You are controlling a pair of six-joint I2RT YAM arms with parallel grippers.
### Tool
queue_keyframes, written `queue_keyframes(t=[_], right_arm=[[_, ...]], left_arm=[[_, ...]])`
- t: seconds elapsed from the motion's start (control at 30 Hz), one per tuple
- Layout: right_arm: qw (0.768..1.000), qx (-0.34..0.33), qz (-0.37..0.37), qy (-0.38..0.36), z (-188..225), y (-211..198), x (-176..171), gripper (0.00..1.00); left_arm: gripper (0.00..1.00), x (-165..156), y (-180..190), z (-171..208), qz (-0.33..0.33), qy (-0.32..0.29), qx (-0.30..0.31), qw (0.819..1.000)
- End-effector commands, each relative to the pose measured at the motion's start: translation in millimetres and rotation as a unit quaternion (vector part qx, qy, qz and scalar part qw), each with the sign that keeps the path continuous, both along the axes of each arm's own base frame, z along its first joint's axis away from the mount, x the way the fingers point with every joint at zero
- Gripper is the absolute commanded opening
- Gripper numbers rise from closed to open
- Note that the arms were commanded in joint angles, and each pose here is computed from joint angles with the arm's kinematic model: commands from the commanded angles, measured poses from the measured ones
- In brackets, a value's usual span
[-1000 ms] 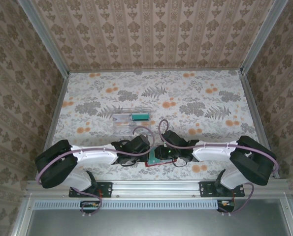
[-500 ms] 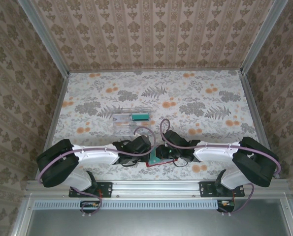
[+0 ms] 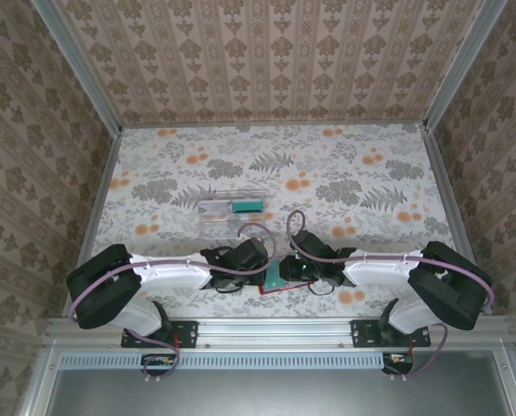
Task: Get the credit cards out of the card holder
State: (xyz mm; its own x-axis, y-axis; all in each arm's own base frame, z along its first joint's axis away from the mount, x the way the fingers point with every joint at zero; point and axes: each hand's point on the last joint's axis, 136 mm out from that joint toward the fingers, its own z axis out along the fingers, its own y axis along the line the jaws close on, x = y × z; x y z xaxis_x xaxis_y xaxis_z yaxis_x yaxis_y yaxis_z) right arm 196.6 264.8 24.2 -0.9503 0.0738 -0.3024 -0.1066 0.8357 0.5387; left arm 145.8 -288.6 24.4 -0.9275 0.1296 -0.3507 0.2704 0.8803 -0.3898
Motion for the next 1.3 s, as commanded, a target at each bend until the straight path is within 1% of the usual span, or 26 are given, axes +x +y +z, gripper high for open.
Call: queue_keyframes(t=[0.0,0.23,0.33,0.4,0.47,0.7,0.73,0.97,1.27], right_arm=[[1.000,0.017,0.005,0.012,-1.5,2.6,-3.6,0.18],[0.999,0.037,0.010,0.019,-1.3,8.9,-3.5,0.18],[0.999,0.040,0.012,0.020,-0.8,9.3,-4.5,0.16],[0.999,0.040,0.010,0.020,-1.6,7.9,-4.8,0.06],[0.999,0.037,0.005,0.021,-2.6,5.0,-4.7,0.00],[0.999,0.032,-0.021,0.022,-7.1,-16.2,-0.6,0.00],[0.999,0.037,-0.024,0.014,-1.6,-18.3,1.3,0.00],[0.999,0.031,-0.043,0.011,-1.2,-40.5,3.9,0.00],[0.998,0.046,-0.043,-0.014,19.4,-58.2,4.3,0.00]], left_arm=[[0.00,-10.6,15.3,-17.5,0.000,0.021,0.045,0.999],[0.00,-11.0,12.2,-16.2,-0.004,0.021,0.044,0.999],[0.00,-11.4,11.9,-16.2,-0.006,0.021,0.044,0.999],[0.00,-12.0,11.7,-16.9,-0.006,0.022,0.045,0.999],[0.00,-12.0,12.0,-17.0,-0.006,0.022,0.045,0.999],[0.00,-13.5,17.2,-20.3,-0.005,0.024,0.055,0.998],[0.00,-13.9,18.1,-21.0,-0.005,0.025,0.058,0.998],[0.00,-14.4,23.8,-21.6,-0.006,0.023,0.068,0.997],[0.00,-13.3,22.0,-17.5,-0.007,0.020,0.066,0.998]])
